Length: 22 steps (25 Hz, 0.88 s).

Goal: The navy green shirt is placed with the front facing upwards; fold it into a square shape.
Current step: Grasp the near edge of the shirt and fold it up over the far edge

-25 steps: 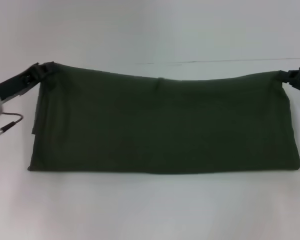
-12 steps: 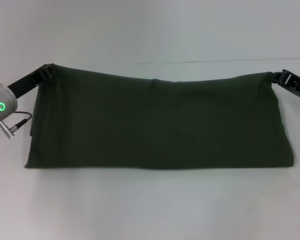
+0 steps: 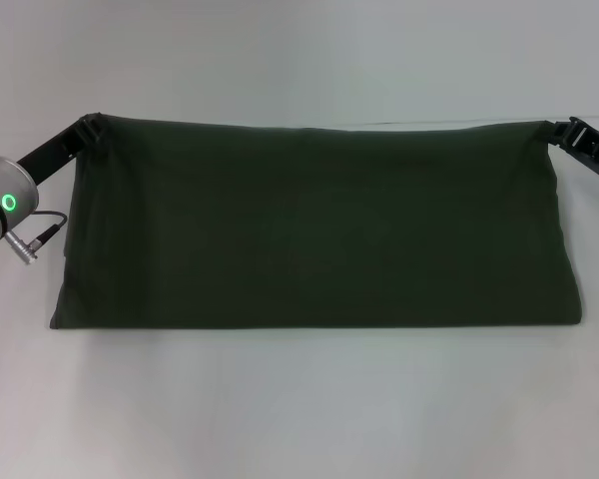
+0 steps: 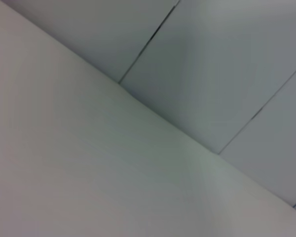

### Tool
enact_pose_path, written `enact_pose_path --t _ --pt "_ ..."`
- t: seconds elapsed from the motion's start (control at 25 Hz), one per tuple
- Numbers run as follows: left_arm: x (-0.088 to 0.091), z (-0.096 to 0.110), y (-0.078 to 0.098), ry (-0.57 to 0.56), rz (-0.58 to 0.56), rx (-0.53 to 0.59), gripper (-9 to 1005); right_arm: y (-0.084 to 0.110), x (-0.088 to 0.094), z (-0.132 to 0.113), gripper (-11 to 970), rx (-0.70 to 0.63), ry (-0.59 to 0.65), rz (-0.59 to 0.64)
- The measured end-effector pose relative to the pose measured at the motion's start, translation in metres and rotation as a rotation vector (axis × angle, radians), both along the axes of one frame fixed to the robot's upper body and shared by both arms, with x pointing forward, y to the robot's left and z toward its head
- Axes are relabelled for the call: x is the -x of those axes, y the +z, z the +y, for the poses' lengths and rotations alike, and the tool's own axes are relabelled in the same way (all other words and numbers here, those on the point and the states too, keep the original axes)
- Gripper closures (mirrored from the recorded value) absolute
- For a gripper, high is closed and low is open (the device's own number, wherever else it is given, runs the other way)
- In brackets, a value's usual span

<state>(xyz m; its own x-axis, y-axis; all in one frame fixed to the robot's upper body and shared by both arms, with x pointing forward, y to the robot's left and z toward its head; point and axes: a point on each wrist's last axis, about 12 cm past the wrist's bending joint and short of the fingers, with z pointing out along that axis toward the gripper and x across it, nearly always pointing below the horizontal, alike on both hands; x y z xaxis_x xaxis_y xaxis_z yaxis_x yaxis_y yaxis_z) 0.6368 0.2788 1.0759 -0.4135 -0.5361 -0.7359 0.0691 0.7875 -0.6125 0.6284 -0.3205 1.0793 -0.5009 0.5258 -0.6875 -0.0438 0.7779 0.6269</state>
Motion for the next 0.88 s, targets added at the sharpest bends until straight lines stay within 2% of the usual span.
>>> enact_pose_path --t 0.24,0.56,0.8,0.88 --pt "-0.003 -0.005 0.000 0.012 -0.028 -0.018 946 -0.003 -0.003 0.005 899 0.013 -0.010 0.006" --pt "-0.002 -0.017 -0.008 0.037 -0.067 -0.055 943 -0.012 -0.008 0.016 896 0.053 -0.046 0.038" --pt "0.000 -0.020 -0.014 0.095 -0.092 -0.078 941 -0.015 -0.009 0.025 894 0.066 -0.034 0.011" --pt "0.000 -0.023 -0.016 0.111 -0.105 -0.096 883 -0.015 -0.008 0.025 893 0.058 -0.042 0.003"
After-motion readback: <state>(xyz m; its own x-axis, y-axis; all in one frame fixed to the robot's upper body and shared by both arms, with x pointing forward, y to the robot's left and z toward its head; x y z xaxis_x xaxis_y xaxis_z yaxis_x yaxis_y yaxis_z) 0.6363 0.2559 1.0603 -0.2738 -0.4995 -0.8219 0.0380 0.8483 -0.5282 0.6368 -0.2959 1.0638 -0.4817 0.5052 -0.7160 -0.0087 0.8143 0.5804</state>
